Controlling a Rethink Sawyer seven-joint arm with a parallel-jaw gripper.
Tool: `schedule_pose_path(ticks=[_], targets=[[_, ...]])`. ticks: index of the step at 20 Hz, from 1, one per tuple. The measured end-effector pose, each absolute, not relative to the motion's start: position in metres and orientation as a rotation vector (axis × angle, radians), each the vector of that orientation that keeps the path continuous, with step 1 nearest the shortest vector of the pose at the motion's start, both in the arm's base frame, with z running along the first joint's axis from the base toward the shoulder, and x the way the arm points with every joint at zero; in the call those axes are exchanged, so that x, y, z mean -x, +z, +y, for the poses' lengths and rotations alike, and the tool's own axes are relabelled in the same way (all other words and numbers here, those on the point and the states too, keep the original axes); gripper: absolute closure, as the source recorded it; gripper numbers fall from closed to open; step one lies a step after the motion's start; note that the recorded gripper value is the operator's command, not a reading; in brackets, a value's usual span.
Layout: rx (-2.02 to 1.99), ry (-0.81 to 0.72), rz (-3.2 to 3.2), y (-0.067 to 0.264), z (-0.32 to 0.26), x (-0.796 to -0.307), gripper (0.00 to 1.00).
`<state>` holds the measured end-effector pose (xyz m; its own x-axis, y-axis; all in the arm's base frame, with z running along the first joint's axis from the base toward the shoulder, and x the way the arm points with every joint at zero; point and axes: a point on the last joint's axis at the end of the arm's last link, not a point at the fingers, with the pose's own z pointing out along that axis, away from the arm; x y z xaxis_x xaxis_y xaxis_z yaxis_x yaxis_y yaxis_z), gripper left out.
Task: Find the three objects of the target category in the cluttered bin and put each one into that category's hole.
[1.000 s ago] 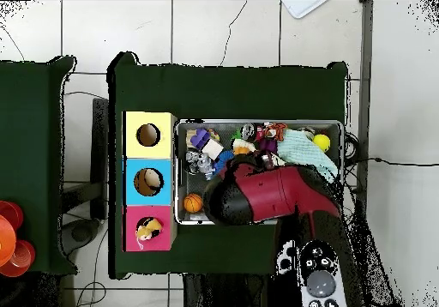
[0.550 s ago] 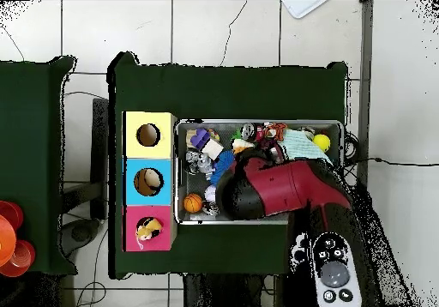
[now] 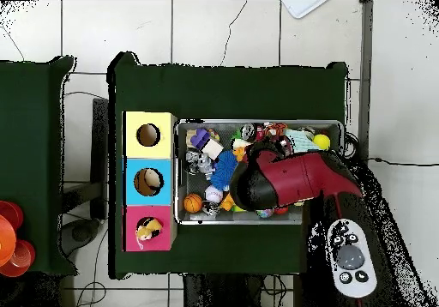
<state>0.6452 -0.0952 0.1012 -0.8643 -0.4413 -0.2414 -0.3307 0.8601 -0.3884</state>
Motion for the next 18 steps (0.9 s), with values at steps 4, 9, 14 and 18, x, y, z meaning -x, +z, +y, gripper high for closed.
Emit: schedule_pose_path(ticks=[4,9,14,18], targets=[[0.598,-0.478,2.701,0.09,-0.097,-0.647,1.0],[0.619,-0.46,2.674,0.075,-0.096,-0.652,1.0],[0.63,-0.432,2.657,0.06,-0.092,-0.653,1.0],[0.636,-0.416,2.65,0.052,-0.089,-0.653,1.0]])
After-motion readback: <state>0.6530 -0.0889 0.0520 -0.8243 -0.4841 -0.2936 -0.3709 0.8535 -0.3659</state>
